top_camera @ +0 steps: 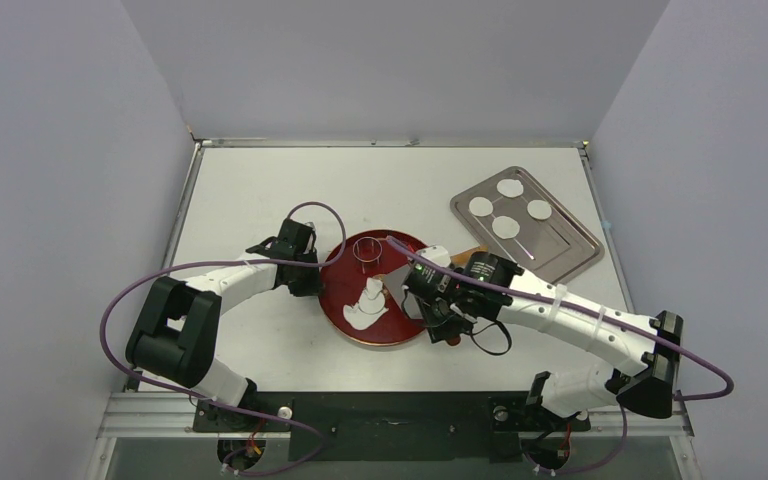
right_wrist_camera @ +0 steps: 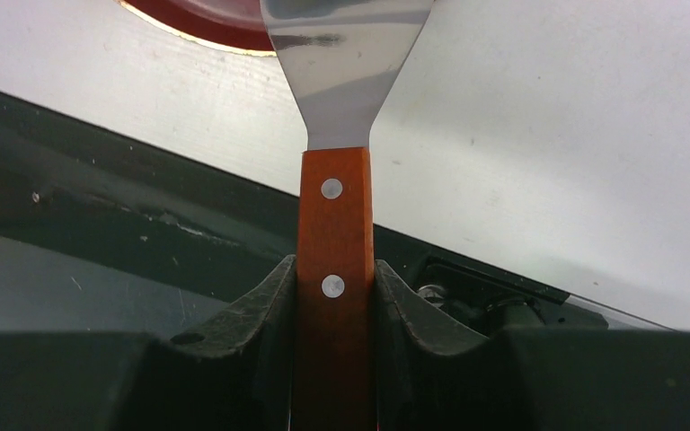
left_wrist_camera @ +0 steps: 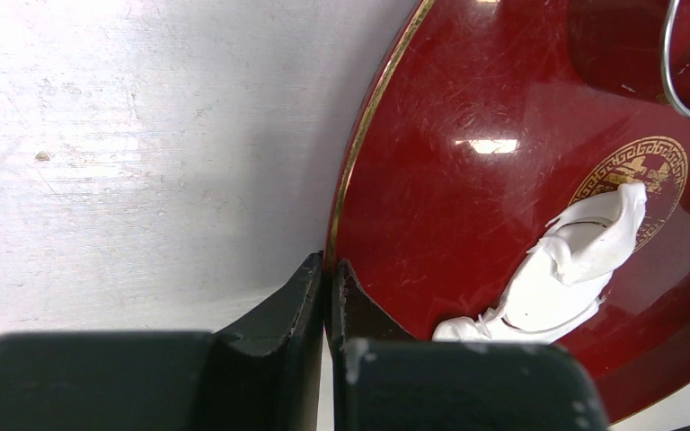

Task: Roll out the dumpling wrappers from the dough
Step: Remove the dumpling wrapper from the work surface.

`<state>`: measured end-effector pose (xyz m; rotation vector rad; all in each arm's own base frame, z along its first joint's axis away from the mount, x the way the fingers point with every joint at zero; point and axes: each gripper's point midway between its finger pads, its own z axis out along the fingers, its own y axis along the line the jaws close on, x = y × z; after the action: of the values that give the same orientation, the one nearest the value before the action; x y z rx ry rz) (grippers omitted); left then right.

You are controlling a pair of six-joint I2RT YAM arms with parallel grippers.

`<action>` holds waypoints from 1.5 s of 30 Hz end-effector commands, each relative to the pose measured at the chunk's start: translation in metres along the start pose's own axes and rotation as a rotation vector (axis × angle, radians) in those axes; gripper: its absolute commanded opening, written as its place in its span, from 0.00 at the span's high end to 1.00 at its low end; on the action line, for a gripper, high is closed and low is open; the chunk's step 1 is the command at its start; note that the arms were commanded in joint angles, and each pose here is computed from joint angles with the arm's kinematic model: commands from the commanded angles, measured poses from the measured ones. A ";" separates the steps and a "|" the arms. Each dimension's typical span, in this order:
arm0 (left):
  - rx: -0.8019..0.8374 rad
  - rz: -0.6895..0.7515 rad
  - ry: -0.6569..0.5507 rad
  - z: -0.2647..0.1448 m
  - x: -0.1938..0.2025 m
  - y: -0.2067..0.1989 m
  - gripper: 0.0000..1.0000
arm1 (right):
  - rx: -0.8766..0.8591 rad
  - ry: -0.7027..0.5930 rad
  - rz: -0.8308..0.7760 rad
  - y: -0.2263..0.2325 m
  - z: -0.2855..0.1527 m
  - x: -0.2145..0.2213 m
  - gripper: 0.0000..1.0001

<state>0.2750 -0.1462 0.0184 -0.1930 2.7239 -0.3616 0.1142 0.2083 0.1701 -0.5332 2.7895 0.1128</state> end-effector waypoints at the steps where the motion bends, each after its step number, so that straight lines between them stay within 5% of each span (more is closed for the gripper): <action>1: -0.001 0.020 -0.021 -0.004 -0.004 0.002 1.00 | -0.017 0.003 -0.012 0.002 -0.006 0.010 1.00; 45: -0.007 0.007 -0.024 -0.005 -0.004 0.006 1.00 | -0.033 0.013 -0.066 0.024 0.019 0.006 1.00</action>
<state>0.2745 -0.1433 0.0174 -0.2028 2.7247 -0.3587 0.0976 0.2164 0.1401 -0.6402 2.8429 0.0711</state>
